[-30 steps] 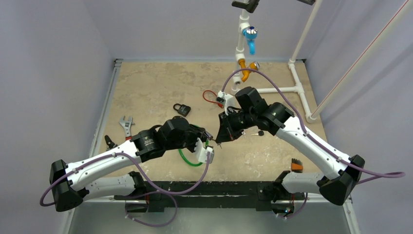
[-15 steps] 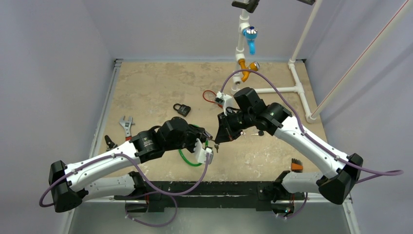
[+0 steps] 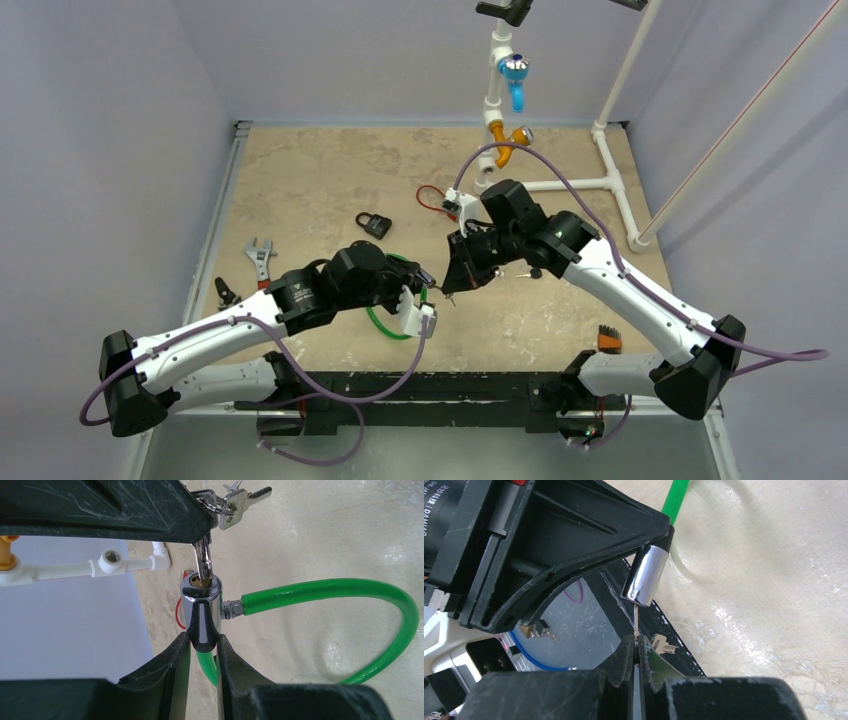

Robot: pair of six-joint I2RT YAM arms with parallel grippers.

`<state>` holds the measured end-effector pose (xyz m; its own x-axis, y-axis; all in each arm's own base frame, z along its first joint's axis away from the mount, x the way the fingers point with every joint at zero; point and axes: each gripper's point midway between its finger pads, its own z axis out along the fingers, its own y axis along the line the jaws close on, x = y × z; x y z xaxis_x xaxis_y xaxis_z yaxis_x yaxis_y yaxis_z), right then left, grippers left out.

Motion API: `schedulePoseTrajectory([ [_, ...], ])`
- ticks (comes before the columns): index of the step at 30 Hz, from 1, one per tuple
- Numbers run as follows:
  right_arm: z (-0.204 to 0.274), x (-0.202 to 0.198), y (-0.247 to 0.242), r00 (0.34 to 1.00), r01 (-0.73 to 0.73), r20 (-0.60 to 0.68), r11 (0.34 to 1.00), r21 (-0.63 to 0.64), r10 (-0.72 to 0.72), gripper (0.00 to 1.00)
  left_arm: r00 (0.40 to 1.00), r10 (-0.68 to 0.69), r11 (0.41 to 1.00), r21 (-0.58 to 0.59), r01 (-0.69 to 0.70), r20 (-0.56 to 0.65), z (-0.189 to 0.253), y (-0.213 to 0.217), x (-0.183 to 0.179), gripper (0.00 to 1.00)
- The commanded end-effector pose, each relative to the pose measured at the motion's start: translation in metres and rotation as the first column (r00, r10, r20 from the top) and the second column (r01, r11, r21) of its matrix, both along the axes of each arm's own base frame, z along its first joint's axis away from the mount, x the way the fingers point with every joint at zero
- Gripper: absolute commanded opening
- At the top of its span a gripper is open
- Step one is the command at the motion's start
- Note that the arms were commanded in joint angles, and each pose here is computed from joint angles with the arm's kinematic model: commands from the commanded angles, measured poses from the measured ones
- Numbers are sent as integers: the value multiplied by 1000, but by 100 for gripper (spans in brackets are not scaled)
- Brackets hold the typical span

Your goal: Unlock with the key

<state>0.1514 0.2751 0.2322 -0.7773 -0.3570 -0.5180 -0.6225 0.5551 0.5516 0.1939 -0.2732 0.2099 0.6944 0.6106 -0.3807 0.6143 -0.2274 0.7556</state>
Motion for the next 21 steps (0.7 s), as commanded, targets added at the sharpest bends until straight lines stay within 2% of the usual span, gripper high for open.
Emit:
schedulePoseTrajectory([
  [1,7,11,-2,998,36,56,999,20,-37,0,998,-9,998,-59,12,59,21,-5,2,0],
  [21,4,20,3,998,53,39,996,69,-56,0,998,-6,998,-69,10,61,30,-7,4,0],
])
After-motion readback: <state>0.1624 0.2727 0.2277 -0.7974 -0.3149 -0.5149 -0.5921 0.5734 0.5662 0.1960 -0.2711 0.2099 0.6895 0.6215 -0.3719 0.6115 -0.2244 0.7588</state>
